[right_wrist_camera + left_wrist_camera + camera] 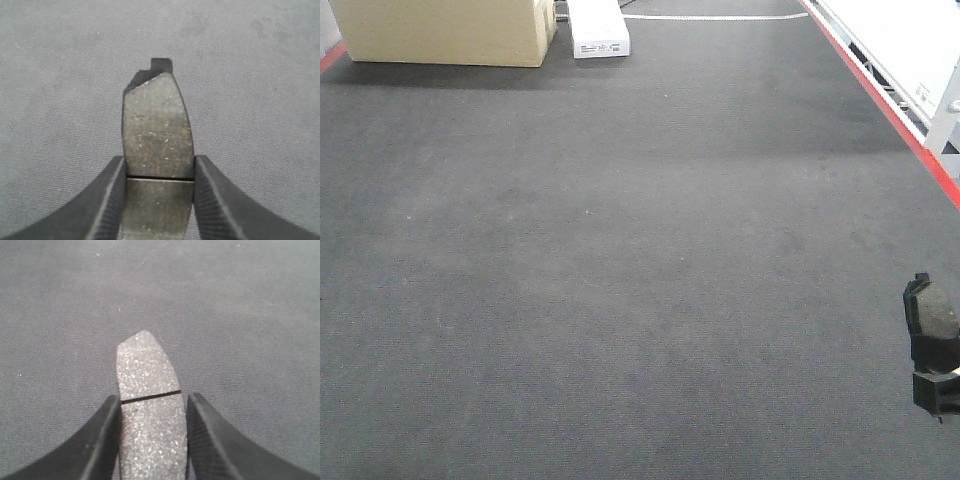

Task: Move and align brake pads A on conveyor

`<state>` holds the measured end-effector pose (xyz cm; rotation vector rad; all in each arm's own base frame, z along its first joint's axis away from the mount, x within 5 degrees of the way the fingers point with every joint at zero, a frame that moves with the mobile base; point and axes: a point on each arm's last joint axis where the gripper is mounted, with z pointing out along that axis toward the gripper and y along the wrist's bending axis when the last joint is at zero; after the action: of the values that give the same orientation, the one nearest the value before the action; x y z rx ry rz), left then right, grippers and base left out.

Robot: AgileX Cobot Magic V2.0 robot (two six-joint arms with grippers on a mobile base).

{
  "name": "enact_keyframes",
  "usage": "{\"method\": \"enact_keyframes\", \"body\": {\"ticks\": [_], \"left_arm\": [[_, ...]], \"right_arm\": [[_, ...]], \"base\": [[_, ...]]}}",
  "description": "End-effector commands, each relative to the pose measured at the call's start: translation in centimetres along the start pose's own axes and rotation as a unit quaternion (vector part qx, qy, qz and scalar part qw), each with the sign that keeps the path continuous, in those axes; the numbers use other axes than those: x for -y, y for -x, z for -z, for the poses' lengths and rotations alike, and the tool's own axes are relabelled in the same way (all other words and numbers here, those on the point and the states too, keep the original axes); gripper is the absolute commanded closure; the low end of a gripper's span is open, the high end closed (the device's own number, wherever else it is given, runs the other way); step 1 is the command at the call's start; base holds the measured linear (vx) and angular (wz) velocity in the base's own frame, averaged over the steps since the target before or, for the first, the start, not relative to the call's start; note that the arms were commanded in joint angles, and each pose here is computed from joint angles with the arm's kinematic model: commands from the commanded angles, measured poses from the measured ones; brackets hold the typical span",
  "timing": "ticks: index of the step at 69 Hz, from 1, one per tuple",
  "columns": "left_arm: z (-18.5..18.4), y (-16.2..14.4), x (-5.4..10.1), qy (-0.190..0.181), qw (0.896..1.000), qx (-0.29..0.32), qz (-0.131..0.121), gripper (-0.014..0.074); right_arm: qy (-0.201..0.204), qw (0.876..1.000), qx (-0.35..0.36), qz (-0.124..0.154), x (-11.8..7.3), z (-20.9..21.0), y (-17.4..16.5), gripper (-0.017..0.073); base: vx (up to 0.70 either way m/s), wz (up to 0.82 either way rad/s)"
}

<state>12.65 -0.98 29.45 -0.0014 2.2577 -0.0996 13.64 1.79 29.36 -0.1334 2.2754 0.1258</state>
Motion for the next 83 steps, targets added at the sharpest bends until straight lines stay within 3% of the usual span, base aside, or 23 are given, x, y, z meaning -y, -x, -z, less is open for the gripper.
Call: {"method": "enact_keyframes", "body": {"ticks": [1, 54, 62, 66, 83], "left_arm": [[0.6, 1.5, 0.2, -0.006, 0.998, 0.055, 0.002, 0.0538], [0.6, 1.8, 0.2, -0.01, 0.997, 0.074, 0.007, 0.0538], [0.6, 2.0, 0.7, -0.036, 0.996, 0.082, 0.024, 0.0538], [0.2, 2.2, 1.0, -0.051, 0.996, 0.077, 0.013, 0.0538], [-4.1, 3.0, 2.9, -0.158, 0.986, 0.028, 0.039, 0.0536]], "right_arm": [[-0.001, 0.998, 0.056, -0.001, 0.0, 0.7, 1.5, 0.0499], [-0.001, 0.998, 0.056, -0.001, 0.0, 0.7, 1.5, 0.0499], [-0.001, 0.998, 0.056, -0.001, 0.0, 0.7, 1.5, 0.0499], [-0.001, 0.998, 0.056, -0.001, 0.0, 0.7, 1.5, 0.0499], [-0.001, 0.998, 0.056, -0.001, 0.0, 0.7, 1.5, 0.0499]], "base": [[0.0, 0.0], [0.0, 0.0], [0.0, 0.0], [0.0, 0.0], [0.0, 0.0]]}}
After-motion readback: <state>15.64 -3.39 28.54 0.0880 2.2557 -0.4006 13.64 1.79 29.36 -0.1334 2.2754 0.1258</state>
